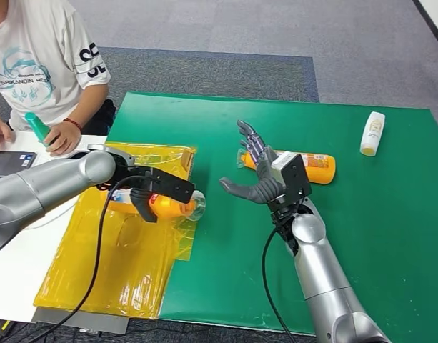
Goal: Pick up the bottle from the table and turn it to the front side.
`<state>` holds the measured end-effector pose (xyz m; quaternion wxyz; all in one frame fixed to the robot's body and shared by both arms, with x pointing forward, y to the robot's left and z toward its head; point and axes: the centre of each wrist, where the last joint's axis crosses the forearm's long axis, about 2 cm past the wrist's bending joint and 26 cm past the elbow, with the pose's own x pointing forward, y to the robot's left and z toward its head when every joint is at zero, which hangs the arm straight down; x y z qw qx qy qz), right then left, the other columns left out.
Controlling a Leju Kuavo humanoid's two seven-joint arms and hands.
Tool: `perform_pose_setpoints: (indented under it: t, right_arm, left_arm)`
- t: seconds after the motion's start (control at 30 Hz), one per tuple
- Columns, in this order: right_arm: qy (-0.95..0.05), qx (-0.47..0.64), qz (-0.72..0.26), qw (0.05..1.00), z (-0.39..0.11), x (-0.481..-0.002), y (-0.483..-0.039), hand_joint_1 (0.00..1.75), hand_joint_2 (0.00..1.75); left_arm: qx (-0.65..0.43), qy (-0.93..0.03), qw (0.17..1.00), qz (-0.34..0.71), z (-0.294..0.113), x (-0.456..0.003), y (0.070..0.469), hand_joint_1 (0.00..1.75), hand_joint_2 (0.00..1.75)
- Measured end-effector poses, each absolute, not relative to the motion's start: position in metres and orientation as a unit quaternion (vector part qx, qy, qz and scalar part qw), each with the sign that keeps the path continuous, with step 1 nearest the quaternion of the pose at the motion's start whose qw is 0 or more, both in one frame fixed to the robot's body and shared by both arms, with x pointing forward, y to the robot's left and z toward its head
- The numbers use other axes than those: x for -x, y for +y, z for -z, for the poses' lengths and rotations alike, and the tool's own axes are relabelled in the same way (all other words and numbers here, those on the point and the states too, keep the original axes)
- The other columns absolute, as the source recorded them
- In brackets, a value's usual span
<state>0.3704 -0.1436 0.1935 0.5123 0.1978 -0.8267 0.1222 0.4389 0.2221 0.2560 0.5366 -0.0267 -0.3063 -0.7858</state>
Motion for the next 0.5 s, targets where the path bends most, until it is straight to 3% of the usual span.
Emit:
perform_pose_setpoints:
  t: [0.5]
  right_arm:
    - [-0.825, -0.207, -0.126, 0.511, -0.194, -0.3693, -0.1401, 0.0, 1.75]
  left_arm:
    - [0.146, -0.338, 0.623, 0.69, -0.2555, -0.4401, 0.226, 1.75, 1.75]
